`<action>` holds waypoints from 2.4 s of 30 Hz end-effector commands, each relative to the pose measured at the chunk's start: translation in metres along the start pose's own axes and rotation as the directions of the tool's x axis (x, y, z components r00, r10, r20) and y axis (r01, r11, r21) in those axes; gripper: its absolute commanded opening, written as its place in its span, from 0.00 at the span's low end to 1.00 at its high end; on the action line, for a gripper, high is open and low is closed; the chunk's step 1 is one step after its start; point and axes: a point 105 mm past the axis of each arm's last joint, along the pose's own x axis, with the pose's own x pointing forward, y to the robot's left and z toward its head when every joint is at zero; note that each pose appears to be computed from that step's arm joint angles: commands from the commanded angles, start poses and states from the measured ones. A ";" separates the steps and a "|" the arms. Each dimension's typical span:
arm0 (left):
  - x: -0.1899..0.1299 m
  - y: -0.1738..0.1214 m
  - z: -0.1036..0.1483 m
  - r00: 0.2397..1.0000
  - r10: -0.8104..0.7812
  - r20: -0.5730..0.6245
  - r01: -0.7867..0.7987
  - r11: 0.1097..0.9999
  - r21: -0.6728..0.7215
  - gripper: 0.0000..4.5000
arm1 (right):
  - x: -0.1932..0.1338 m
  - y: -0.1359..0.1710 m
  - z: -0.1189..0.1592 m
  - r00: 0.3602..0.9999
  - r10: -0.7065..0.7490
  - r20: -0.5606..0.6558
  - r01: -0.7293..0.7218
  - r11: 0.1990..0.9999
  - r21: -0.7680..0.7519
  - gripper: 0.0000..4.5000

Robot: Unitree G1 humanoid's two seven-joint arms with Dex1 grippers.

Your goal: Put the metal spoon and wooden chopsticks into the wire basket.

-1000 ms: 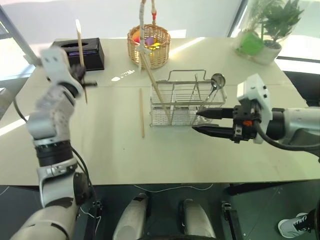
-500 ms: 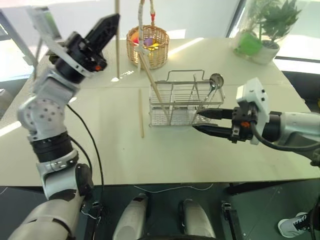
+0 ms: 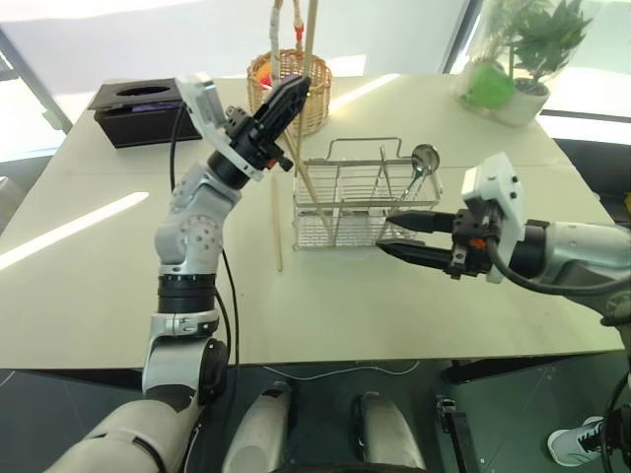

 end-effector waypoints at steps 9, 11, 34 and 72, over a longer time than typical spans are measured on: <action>0.004 -0.012 -0.016 0.997 -0.070 -0.011 0.070 0.998 0.007 0.01 | -0.001 -0.001 0.011 0.999 -0.020 0.046 0.022 0.999 -0.035 0.48; 0.004 -0.014 -0.020 0.997 -0.074 -0.021 0.074 0.997 -0.005 0.01 | 0.000 -0.001 0.011 0.999 -0.022 0.049 0.024 0.999 -0.034 0.48; 0.009 -0.012 0.014 0.997 -0.045 0.057 0.044 0.999 0.021 0.82 | 0.000 -0.002 0.009 0.998 -0.028 0.052 0.029 0.999 -0.030 0.48; -0.083 0.099 -0.045 0.344 0.824 -0.451 -0.631 0.558 0.539 0.82 | -0.016 0.001 0.017 0.984 -0.083 -0.161 0.054 0.983 -0.176 0.48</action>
